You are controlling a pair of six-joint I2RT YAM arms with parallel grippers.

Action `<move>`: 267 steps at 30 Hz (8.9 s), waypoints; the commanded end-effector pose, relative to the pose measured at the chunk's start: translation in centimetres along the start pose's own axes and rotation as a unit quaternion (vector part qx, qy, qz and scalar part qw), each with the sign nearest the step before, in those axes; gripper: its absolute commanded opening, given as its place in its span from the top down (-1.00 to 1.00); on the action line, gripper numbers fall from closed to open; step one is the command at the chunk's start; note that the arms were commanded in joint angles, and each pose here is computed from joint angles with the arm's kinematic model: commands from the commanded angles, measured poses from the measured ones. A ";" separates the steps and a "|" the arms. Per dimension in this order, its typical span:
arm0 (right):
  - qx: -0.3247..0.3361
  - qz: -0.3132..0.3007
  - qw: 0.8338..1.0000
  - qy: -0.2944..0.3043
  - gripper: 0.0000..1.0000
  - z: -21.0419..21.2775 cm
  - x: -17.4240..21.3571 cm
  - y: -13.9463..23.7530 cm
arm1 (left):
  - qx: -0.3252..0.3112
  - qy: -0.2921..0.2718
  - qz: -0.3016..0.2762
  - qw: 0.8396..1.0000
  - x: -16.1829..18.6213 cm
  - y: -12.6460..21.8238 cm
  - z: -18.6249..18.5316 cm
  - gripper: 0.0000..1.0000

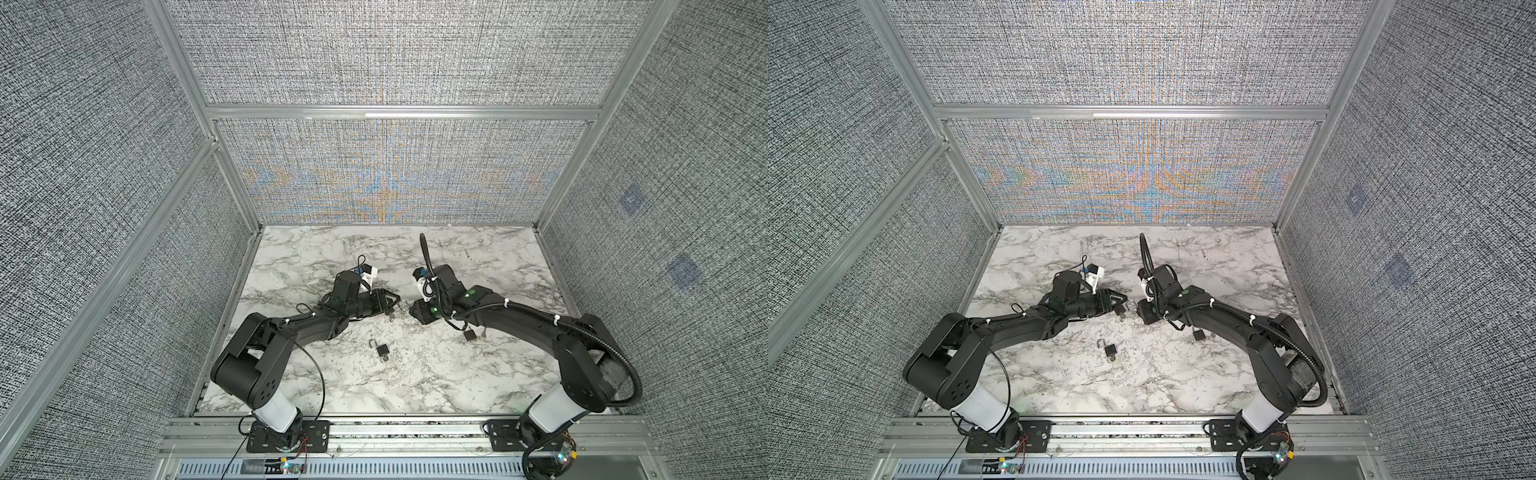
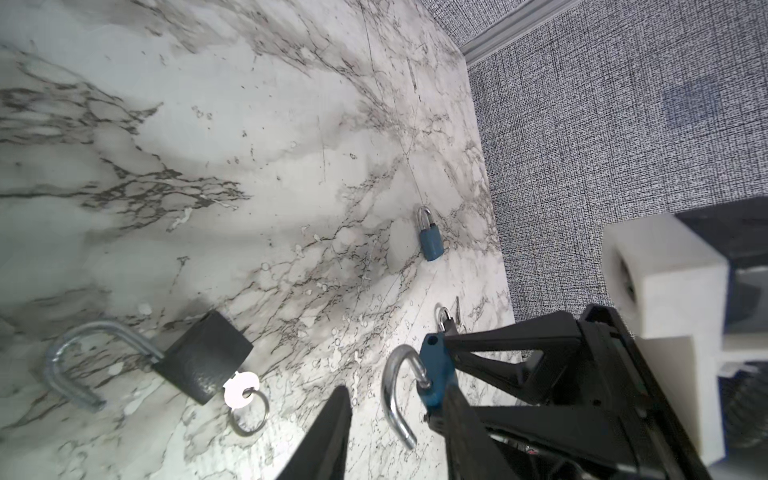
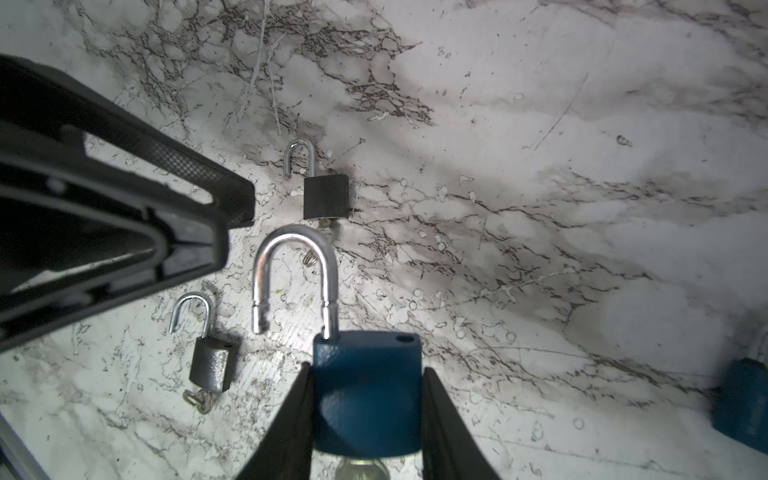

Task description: Lock with the key

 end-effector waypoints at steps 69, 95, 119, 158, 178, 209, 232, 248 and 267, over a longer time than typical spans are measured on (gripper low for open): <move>-0.078 -0.203 0.976 -0.013 0.30 1.2 0.1 5.4 | 0.081 -0.009 -0.071 0.994 -3.0 1.7 -7.0 1.00; -0.076 -0.214 0.974 -0.021 1.00 1.0 0.3 5.0 | 0.083 -0.014 -0.072 0.994 -2.9 2.1 -7.5 1.00; -0.335 -0.038 0.941 -0.031 1.00 -0.3 1.3 8.7 | 0.000 -0.149 -0.012 0.989 -3.6 4.7 -8.2 0.24; -0.442 0.021 0.895 -0.048 1.00 -1.4 1.5 8.0 | 0.140 -0.219 0.046 0.965 -2.0 4.3 -8.4 0.25; -0.433 0.020 0.900 -0.054 1.00 -1.4 1.1 7.7 | 0.176 -0.207 0.073 0.960 -1.1 4.2 -8.1 0.36; -0.450 0.020 0.891 -0.050 1.00 -1.0 0.9 8.5 | 0.169 -0.200 0.078 0.962 -0.5 3.8 -7.3 0.98; -0.459 0.008 0.887 -0.061 1.00 -0.7 0.1 8.2 | 0.175 -0.187 0.081 0.963 0.3 4.2 -7.0 1.00; -0.449 0.001 0.891 -0.065 1.00 -0.3 -0.8 7.5 | 0.193 -0.177 0.092 0.961 1.6 4.2 -7.3 1.00; -0.423 -0.023 0.902 -0.076 1.00 -0.5 -1.9 7.0 | 0.215 -0.169 0.115 0.955 3.6 3.5 -8.2 1.00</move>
Point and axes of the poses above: each gripper's point midway between its finger pads, its own y axis back along the fingers, its own z axis along the line the jaws close on, x = y × z, the point moved 10 cm from there along y, back along the fingers, and after that the axes turned 6 degrees about -y, right-handed, at the moved point
